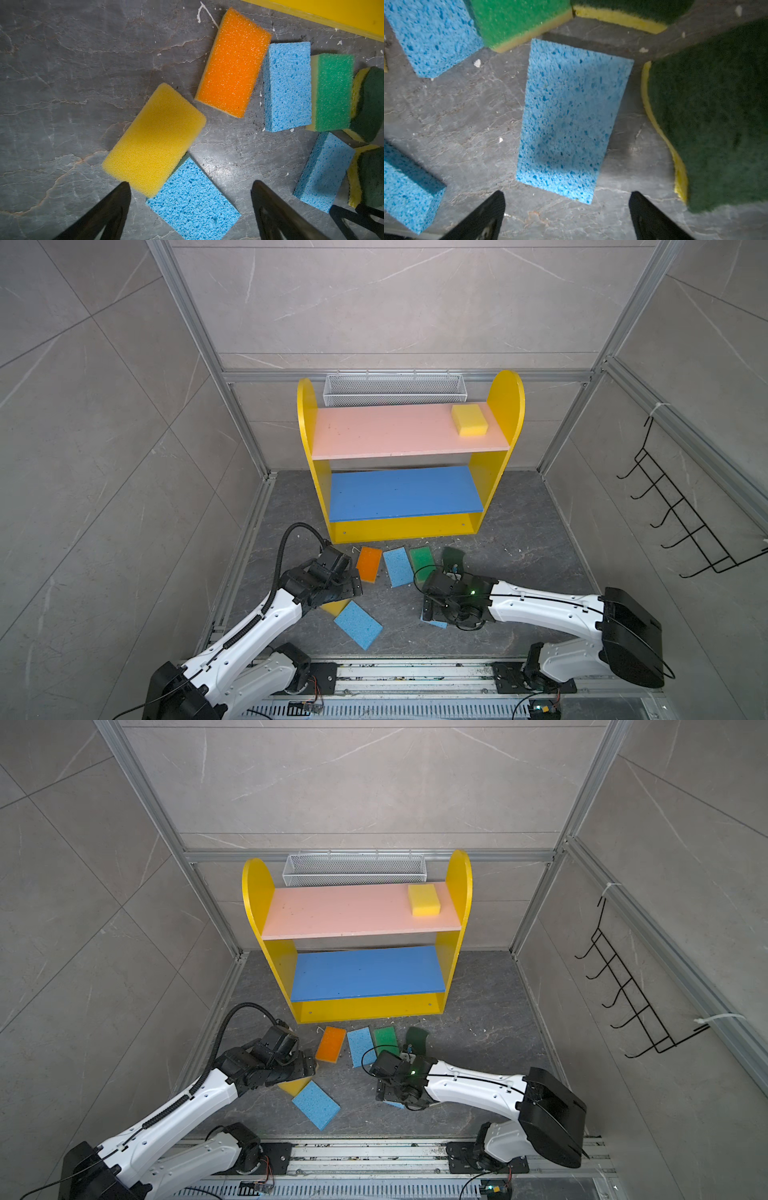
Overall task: Place and organize the cleaning sponges onto the shelf
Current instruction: 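Lower the right gripper and close it on the blue sponge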
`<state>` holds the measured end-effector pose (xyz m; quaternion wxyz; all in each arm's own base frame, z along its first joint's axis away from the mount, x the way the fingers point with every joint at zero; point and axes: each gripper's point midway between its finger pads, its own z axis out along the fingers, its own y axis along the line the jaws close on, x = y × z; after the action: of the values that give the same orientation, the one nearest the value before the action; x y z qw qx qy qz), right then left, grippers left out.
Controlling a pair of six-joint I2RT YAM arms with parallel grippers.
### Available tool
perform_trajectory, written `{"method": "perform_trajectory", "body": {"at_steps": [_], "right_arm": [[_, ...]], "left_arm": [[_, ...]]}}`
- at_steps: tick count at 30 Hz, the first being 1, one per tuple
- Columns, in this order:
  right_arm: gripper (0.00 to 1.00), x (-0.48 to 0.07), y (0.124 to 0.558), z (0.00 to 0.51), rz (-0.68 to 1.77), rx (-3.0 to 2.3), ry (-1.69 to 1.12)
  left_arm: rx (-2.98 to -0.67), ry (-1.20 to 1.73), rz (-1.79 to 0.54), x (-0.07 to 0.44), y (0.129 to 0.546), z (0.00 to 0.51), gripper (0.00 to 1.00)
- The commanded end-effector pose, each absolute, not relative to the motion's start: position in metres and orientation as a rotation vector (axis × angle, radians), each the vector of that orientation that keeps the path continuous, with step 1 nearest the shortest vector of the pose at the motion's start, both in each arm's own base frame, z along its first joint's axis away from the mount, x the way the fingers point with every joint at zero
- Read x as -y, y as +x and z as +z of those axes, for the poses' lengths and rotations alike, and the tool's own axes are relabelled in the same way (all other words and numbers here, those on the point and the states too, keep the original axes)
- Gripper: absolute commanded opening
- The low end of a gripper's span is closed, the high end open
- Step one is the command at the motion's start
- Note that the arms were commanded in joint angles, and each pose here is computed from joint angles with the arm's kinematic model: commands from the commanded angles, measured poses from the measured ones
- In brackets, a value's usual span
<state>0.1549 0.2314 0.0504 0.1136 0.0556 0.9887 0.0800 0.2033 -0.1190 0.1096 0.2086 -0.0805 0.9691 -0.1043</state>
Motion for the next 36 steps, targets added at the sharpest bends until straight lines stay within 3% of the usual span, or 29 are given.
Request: {"method": "perform_trajectory", "body": {"at_steps": [1,36], "right_arm": [[0.98,-0.233,0.161,0.051,0.193,-2.865,0.272],[0.97,-0.228,0.158,0.001,-0.074,-2.992,0.354]], "left_arm": [[-2.637,-0.219,-0.297,0.118,0.210,0.123,0.93],[-2.636,-0.226,-0.226,0.106,0.205,0.122,0.94]]}}
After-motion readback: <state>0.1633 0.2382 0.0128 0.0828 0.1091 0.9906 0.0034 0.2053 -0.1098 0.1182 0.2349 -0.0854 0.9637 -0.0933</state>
